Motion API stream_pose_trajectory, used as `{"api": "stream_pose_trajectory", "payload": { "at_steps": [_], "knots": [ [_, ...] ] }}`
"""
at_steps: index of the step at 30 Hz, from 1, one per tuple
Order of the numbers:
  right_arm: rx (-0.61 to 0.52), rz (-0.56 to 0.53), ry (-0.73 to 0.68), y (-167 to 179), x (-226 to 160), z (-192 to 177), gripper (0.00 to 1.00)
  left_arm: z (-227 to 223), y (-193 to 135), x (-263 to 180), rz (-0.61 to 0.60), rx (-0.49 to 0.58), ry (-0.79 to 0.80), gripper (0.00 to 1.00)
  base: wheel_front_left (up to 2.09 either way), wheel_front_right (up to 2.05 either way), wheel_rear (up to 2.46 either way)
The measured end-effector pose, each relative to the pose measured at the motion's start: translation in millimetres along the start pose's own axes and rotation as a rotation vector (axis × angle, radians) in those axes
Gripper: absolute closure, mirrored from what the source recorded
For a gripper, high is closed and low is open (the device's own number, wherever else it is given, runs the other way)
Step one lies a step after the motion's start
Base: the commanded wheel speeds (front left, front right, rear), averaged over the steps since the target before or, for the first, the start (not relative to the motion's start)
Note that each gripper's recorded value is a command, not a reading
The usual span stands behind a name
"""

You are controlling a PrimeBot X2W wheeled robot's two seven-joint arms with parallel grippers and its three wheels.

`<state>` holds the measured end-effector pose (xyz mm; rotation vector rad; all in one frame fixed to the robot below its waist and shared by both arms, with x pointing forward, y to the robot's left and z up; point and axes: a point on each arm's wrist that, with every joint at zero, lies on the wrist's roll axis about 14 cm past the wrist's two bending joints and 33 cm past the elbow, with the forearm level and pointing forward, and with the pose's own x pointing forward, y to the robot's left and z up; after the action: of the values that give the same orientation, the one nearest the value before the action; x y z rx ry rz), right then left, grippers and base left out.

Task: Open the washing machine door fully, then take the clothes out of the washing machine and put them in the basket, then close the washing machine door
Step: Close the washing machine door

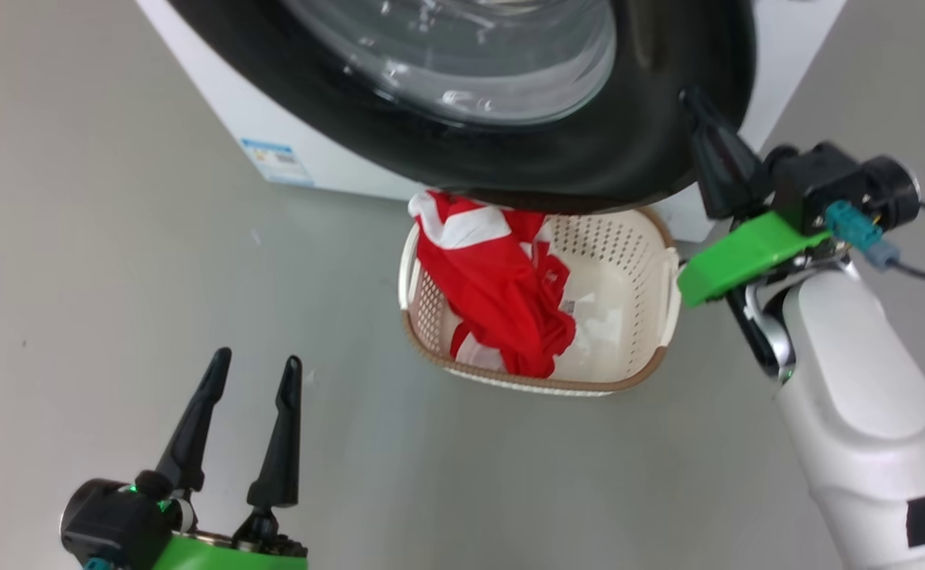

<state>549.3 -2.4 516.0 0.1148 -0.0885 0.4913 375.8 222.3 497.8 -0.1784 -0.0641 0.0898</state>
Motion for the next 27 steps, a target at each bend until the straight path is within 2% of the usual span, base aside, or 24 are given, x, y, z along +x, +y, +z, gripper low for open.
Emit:
{"api": "stream_pose_trajectory", "payload": {
  "at_steps": [9, 20, 27],
  "knots": [
    [0.043, -0.021, 0.008, -12, 27, -18, 1.0, -13, 7, 10, 0.021, 0.008, 0.034, 0.0, 0.0, 0.0, 0.0],
    [0.067, -0.081, -0.005, -40, 62, -16, 1.0, -28, 6, 22, 0.019, -0.012, 0.067, 0.0, 0.0, 0.0, 0.0],
    [0.043, -0.055, -0.023, -40, 81, -14, 1.0, -39, 10, 29, 0.033, -0.011, 0.092, 0.0, 0.0, 0.0, 0.0]
  ]
}}
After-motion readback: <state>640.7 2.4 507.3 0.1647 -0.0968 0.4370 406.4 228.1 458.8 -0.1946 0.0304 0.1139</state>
